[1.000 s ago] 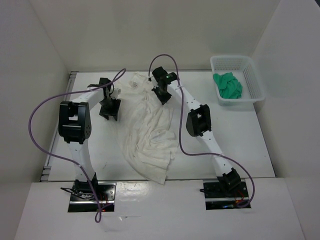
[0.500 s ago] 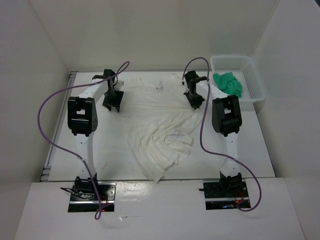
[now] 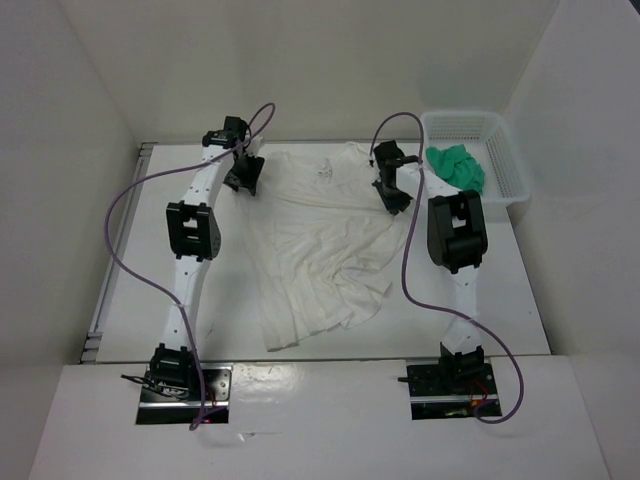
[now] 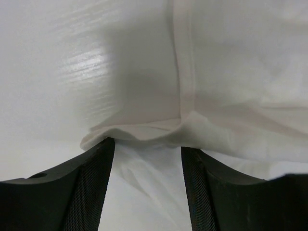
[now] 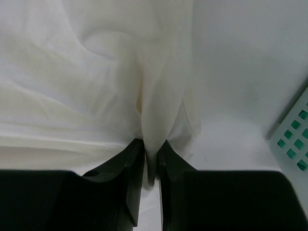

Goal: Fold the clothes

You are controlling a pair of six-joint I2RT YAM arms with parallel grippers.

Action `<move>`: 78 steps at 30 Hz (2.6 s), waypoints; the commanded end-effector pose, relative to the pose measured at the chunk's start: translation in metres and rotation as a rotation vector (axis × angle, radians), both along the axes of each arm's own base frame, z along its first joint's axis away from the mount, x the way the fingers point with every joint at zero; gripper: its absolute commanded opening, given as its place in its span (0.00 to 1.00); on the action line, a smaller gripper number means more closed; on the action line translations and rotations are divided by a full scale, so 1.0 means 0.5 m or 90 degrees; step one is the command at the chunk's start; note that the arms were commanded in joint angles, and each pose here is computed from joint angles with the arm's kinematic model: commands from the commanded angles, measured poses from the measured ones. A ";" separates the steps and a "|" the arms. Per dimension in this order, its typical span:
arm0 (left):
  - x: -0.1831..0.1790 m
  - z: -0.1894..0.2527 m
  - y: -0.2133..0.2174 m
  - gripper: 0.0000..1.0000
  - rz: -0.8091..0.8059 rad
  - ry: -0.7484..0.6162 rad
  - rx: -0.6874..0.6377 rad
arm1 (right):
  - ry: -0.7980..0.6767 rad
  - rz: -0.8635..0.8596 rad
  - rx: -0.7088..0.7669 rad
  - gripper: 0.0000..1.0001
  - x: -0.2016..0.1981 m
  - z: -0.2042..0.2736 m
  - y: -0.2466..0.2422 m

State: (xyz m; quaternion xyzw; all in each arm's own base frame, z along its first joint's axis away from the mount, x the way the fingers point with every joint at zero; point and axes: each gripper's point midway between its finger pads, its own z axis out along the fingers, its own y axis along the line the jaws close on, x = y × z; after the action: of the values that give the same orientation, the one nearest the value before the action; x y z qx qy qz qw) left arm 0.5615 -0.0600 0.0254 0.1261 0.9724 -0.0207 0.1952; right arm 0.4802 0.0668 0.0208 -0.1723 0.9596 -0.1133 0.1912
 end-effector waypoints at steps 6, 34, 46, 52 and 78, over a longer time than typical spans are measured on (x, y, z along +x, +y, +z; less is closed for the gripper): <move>-0.004 -0.047 -0.004 0.73 -0.013 0.031 -0.009 | -0.007 -0.039 -0.017 0.44 0.016 -0.034 -0.039; -0.351 0.017 -0.109 0.98 -0.049 0.157 -0.135 | -0.054 0.073 0.129 0.86 -0.129 0.147 0.153; -0.381 -0.084 -0.145 0.90 -0.075 0.209 -0.078 | 0.024 0.076 0.094 0.86 -0.134 0.034 0.155; -0.417 -0.119 -0.103 0.81 -0.067 0.236 -0.014 | 0.069 0.083 0.075 0.86 -0.148 -0.020 0.148; -0.382 -0.005 -0.017 0.81 -0.024 0.187 -0.100 | 0.065 0.104 0.034 0.86 -0.198 0.001 0.104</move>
State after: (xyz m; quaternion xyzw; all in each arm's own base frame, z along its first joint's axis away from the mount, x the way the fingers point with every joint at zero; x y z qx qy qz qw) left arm 0.3914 -0.0586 0.0211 0.1282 0.9847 -0.0803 0.0862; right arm 0.3917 0.1282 0.0219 -0.2424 0.9547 -0.0442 0.1667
